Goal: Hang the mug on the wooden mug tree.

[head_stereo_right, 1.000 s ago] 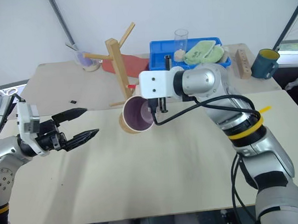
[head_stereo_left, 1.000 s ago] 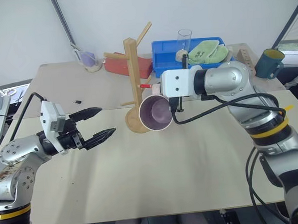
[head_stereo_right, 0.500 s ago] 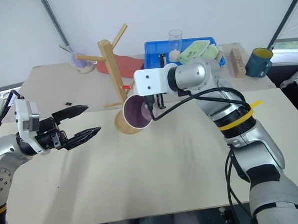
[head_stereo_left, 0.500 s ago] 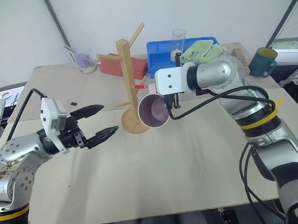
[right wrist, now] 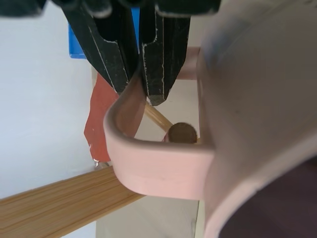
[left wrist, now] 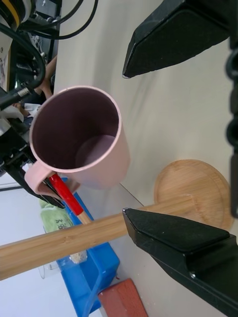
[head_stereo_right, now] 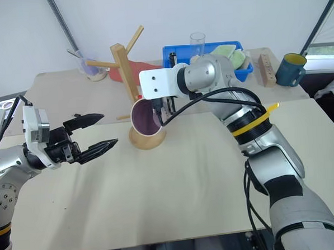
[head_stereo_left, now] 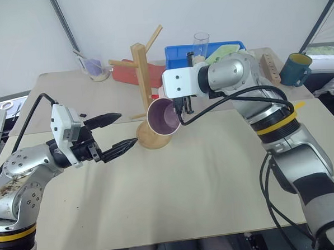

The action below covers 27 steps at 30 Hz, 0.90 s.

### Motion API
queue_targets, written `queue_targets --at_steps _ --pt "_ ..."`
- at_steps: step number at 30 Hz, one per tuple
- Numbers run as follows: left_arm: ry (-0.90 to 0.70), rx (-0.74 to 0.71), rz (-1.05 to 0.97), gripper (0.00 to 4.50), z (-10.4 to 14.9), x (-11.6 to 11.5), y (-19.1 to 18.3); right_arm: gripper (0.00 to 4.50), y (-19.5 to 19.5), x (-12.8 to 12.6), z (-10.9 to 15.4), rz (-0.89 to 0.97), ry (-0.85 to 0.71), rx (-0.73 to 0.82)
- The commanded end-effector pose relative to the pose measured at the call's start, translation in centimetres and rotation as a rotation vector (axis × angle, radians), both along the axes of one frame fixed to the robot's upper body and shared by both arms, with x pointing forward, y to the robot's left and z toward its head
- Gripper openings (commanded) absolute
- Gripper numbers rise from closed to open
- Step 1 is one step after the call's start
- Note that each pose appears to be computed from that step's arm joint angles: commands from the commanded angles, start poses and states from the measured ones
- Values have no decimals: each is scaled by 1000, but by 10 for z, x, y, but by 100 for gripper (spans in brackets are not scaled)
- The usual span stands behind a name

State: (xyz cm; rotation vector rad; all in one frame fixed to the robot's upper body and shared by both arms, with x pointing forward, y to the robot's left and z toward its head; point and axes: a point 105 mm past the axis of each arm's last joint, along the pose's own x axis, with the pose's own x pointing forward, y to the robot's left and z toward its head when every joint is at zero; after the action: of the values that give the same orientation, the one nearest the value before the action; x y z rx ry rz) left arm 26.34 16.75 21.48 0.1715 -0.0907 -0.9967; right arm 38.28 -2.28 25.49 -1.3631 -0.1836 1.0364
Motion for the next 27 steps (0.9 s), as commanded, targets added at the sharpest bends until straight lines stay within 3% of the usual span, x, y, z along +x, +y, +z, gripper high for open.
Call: queue_targets --at_steps 1,9,15,20,24,27 --pt "-42 7 -15 450 11 -3 -4 82 7 -3 17 34 -58 23" --pt "-35 10 -12 450 8 -1 -1 345 1 -17 33 78 -52 73" --pt "-9 107 79 450 2 10 10 345 -33 -38 52 116 41 153" --pt "-46 231 197 450 7 23 27 345 -68 -66 53 148 250 290" --pt "-42 249 198 450 12 22 37 345 -83 -82 56 140 367 448" --pt "-49 213 209 450 17 24 42 345 -87 -86 59 118 363 533"
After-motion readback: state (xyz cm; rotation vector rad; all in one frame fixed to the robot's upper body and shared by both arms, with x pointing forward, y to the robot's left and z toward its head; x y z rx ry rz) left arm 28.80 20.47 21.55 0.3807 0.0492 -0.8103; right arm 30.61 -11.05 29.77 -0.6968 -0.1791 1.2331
